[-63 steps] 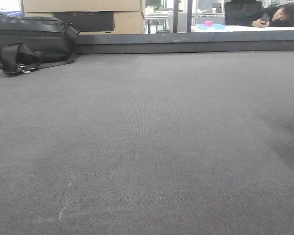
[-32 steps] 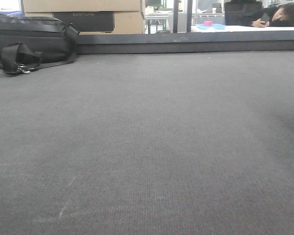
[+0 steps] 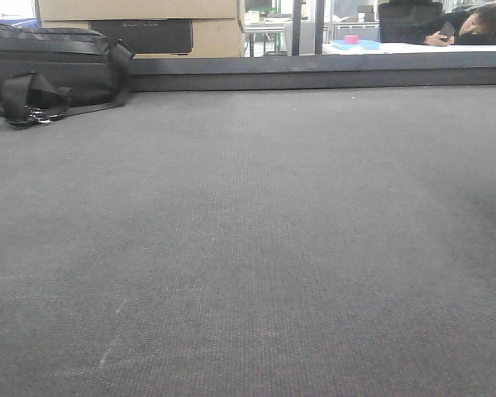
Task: Grab block from conveyor and place in blue bin
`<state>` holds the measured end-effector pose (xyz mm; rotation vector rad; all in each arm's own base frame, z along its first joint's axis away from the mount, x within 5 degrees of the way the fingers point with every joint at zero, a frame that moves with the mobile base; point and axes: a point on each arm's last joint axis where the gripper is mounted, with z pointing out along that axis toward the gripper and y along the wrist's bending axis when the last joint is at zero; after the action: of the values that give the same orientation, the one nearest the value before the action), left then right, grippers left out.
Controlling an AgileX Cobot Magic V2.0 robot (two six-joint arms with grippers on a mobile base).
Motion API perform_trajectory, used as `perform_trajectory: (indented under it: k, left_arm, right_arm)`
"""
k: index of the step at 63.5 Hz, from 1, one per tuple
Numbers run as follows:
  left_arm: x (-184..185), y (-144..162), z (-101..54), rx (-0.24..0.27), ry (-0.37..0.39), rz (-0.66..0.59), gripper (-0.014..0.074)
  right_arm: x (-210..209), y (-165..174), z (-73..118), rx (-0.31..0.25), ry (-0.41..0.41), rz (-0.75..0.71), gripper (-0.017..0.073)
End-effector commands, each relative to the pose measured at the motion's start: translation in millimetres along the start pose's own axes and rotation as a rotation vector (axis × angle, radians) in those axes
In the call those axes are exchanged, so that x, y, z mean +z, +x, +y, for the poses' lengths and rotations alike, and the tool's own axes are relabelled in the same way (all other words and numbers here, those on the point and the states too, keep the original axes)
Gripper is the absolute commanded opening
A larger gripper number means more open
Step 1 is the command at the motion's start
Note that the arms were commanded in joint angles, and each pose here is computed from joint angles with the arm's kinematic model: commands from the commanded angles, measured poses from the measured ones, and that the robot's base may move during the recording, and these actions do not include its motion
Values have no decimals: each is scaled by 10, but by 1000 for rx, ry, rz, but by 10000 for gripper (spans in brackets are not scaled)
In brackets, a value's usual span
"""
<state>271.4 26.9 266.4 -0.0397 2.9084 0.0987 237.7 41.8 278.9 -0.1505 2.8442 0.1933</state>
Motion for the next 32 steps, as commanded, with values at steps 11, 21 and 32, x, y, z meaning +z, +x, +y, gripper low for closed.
perform_trajectory:
  k: [11,21,32]
  left_arm:
    - [95,-21,22,16,7,-67,402]
    - [243,-49,7,15,23,-17,402]
    - [453,-81,-8,15,37,47,402]
  right_arm:
    - [-40,-33,22,7,-17,-49,-162]
    - [-41,-34,26,10,-21,-50,-162]
    - [-40,-30,26,10,-22,-45,-162]
